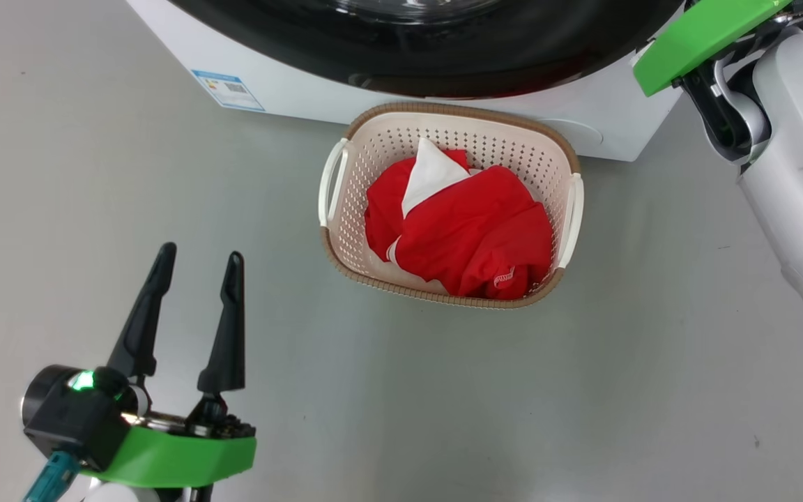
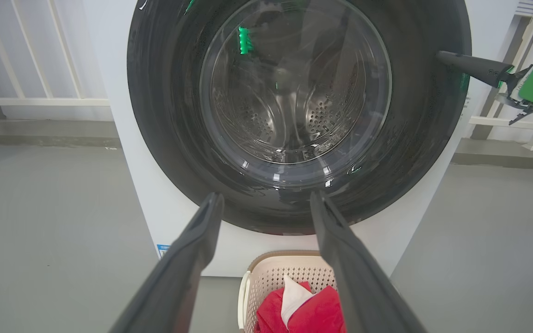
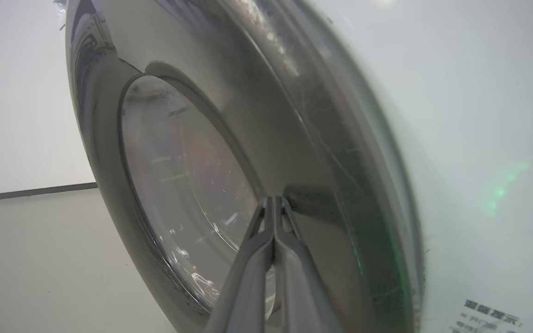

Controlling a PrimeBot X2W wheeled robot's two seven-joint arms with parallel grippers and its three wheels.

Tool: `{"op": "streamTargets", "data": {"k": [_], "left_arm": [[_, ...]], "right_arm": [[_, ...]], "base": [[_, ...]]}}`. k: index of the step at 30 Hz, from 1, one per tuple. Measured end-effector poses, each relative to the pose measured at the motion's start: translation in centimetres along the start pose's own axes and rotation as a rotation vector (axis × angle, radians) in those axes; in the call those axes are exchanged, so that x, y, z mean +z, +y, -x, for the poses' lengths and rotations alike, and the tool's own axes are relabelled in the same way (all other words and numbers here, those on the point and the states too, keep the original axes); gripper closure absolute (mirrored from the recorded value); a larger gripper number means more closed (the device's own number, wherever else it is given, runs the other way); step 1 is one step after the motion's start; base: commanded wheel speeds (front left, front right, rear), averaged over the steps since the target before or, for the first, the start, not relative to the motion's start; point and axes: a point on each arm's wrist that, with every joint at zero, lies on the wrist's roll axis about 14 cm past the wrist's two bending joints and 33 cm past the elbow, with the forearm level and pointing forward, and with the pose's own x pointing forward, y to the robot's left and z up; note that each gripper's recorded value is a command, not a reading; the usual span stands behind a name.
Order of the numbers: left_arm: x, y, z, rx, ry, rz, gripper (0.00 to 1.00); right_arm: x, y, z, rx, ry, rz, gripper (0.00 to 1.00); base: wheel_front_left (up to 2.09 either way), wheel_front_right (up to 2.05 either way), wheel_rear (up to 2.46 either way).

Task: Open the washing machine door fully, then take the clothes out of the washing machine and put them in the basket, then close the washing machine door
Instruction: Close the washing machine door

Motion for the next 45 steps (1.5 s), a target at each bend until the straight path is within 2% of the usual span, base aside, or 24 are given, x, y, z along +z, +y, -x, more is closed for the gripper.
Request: {"op": "streamTargets", "data": {"k": [6, 7, 8, 9, 10, 11, 15, 23, 36, 45], "left_arm": [[-0.2, -0.3, 0.0, -0.008, 0.006, -0.003, 0.00], [-0.2, -0.3, -0.1, -0.009, 0.003, -0.002, 0.00], [0.0, -0.3, -0.1, -0.009, -0.001, 0.001, 0.00], [0.1, -0.3, -0.2, -0.009, -0.005, 0.006, 0.00], [0.1, -0.4, -0.2, -0.009, -0.007, 0.014, 0.00], [0.1, -0.4, -0.3, -0.011, -0.007, 0.019, 0.00], [0.5, -0.7, -0.6, -0.008, -0.024, 0.040, 0.00], [1.3, -2.4, -1.4, -0.036, -0.059, 0.097, 0.00], [2.0, -5.7, -2.3, -0.119, -0.080, 0.148, 0.00], [3.9, -6.3, -2.0, -0.136, -0.126, 0.154, 0.00]], "right_arm": [[0.1, 0.1, 0.0, 0.004, 0.003, 0.010, 1.00], [0.2, 0.1, 0.1, 0.002, 0.002, 0.011, 0.96], [0.3, 0.1, 0.2, 0.001, 0.000, 0.011, 0.80], [0.5, 0.1, 0.3, -0.001, -0.004, 0.008, 0.80], [0.7, 0.1, 0.5, -0.003, -0.008, 0.008, 0.34], [0.9, 0.1, 0.7, -0.004, -0.011, 0.008, 0.00], [0.1, 0.6, 2.4, -0.010, 0.007, -0.002, 0.00], [-0.8, -0.3, 7.1, -0.032, 0.063, 0.120, 0.00], [2.6, -4.2, 15.1, -0.244, -0.009, 0.127, 0.00], [4.5, -4.9, 20.5, -0.358, -0.064, 0.113, 0.00]], "base": [[0.00, 0.00, 0.00], [0.00, 0.00, 0.00], [0.00, 0.00, 0.00], [0.00, 0.00, 0.00], [0.00, 0.00, 0.00], [0.00, 0.00, 0.00], [0.00, 0.00, 0.00], [0.00, 0.00, 0.00], [0.00, 0.00, 0.00], [0.00, 0.00, 0.00]]}}
